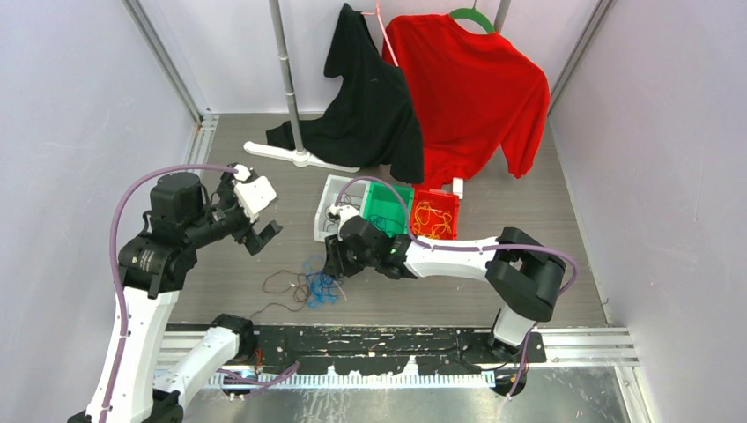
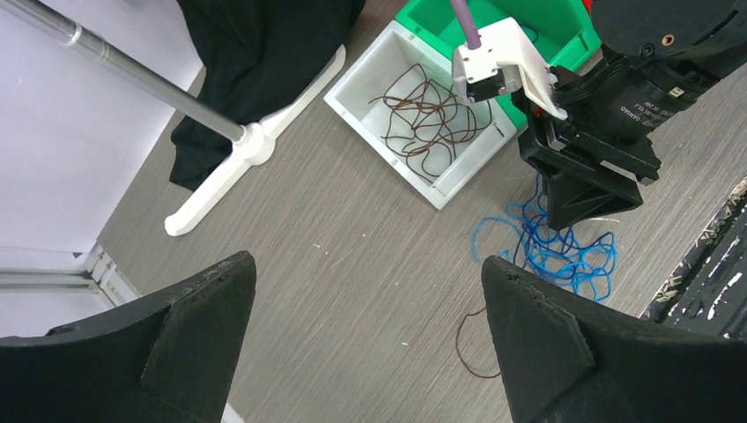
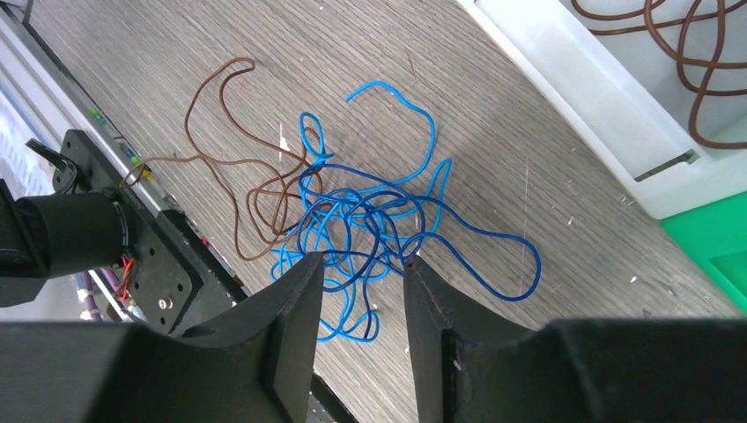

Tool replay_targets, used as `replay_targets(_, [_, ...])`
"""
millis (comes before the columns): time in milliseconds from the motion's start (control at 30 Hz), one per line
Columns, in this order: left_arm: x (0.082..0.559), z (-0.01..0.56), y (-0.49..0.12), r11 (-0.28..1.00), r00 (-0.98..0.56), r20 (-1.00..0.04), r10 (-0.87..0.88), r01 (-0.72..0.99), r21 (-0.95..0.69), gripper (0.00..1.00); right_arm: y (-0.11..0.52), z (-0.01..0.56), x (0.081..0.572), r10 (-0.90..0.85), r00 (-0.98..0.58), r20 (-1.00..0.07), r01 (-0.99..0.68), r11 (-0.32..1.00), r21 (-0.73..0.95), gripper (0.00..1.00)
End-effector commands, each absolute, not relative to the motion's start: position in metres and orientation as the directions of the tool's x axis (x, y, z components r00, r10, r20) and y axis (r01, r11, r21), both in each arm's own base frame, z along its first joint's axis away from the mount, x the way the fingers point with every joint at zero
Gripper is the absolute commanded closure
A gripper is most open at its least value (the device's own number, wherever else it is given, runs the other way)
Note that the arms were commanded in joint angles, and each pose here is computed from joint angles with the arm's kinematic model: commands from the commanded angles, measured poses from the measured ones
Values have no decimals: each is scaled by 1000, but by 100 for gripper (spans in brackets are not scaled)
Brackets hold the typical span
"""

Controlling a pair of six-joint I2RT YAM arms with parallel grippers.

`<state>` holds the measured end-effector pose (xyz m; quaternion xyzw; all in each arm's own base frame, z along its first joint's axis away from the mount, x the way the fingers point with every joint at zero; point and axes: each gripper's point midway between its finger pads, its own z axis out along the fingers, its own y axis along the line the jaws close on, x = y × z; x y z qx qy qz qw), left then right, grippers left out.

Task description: Untangle the cables

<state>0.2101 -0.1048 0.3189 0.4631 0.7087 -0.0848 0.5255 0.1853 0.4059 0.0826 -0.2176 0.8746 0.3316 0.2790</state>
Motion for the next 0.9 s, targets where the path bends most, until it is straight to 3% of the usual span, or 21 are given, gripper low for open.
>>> replay_targets(0, [209,326,-105,543,27,-820,572,736,403,1,421,101,187,-147,-763,-629,-547,666,508,58])
replay_targets(300, [210,325,-100,537,43,-803,595,722,436,0,436,87,184,-182,-817,-546,-504,686,525,65])
replay_targets(400, [209,326,-99,531,56,-798,600,717,451,0,435,91,189,-175,-810,-560,-502,699,509,73])
replay_targets(600, [209,325,-100,517,67,-791,608,722,459,0,428,132,197,-145,-749,-647,-550,681,484,99])
replay_targets(867, [199,313,-105,464,90,-782,616,761,453,0,410,248,207,-25,-558,-830,-684,580,443,99])
